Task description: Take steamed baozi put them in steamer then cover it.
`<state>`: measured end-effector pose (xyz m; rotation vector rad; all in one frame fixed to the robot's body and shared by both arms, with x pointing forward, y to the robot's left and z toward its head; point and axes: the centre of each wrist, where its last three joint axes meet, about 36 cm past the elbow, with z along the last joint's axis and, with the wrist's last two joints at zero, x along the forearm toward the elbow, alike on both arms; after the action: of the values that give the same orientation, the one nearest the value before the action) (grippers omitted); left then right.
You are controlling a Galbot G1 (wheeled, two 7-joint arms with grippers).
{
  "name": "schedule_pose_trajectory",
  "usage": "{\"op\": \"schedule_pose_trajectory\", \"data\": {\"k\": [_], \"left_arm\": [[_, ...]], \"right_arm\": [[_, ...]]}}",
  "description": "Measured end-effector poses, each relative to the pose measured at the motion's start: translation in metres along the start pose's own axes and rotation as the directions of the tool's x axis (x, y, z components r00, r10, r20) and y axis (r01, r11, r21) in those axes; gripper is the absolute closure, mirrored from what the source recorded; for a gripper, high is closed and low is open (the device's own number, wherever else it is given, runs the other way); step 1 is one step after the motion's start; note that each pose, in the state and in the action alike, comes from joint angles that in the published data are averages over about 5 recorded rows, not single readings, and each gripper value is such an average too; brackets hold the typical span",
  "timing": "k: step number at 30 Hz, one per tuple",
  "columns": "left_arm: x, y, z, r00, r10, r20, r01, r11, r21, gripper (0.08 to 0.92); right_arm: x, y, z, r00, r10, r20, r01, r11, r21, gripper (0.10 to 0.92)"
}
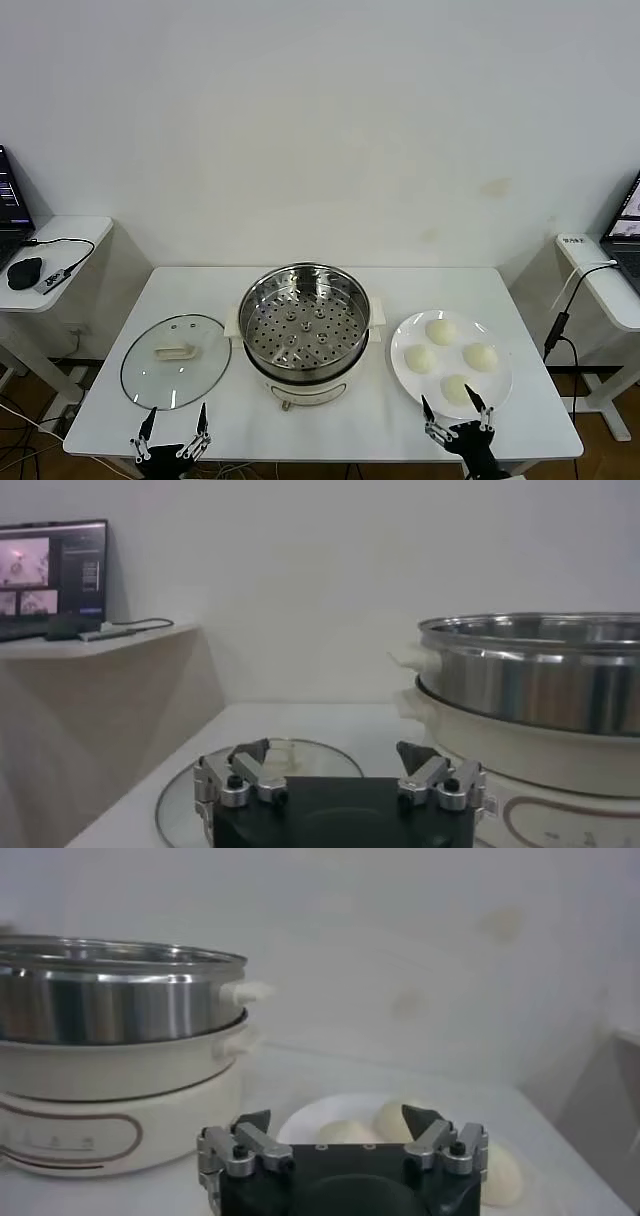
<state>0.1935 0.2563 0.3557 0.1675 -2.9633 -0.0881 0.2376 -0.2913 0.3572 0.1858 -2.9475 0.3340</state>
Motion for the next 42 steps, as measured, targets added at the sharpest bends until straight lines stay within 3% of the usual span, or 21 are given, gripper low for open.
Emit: {"op": "schedule_pose_trajectory", "data": {"k": [10,19,25,31,42], "left_arm": [[-0.012,0.006,-0.018,0.9998,-0.019,-0.009,0.018,0.998,-0.056,0.177],[-0.022,0.009,-0.032,0.9999,-0.010,-0.003,0.009,0.992,-0.128,0.177],[-0.024,0.008,-0.032,1.0000,0.002,-0.007,-0.003,0.986,-0.167,0.177],[-0.024,0.008,-0.031,0.9999,0.002,-0.012,-0.004,0.979,-0.202,0.177],[-0.026,0.013,-0.032,0.9999,-0.004,-0.010,0.001,0.968,-0.249,0.177]], "right_arm": [[-0.041,-0.047,-0.011,1.000,0.008,0.030,-0.017,0.957,0.291,0.200],[-0.103,-0.114,-0.041,0.994,-0.107,-0.023,0.098,0.787,0.609,0.200],[-0.153,-0.158,-0.076,0.964,-0.216,-0.152,0.254,0.599,0.759,0.200],[-0.202,-0.188,-0.112,0.902,-0.283,-0.324,0.421,0.422,0.803,0.200],[-0.284,-0.195,-0.152,0.730,-0.352,-0.586,0.675,0.235,0.699,0.200]]}}
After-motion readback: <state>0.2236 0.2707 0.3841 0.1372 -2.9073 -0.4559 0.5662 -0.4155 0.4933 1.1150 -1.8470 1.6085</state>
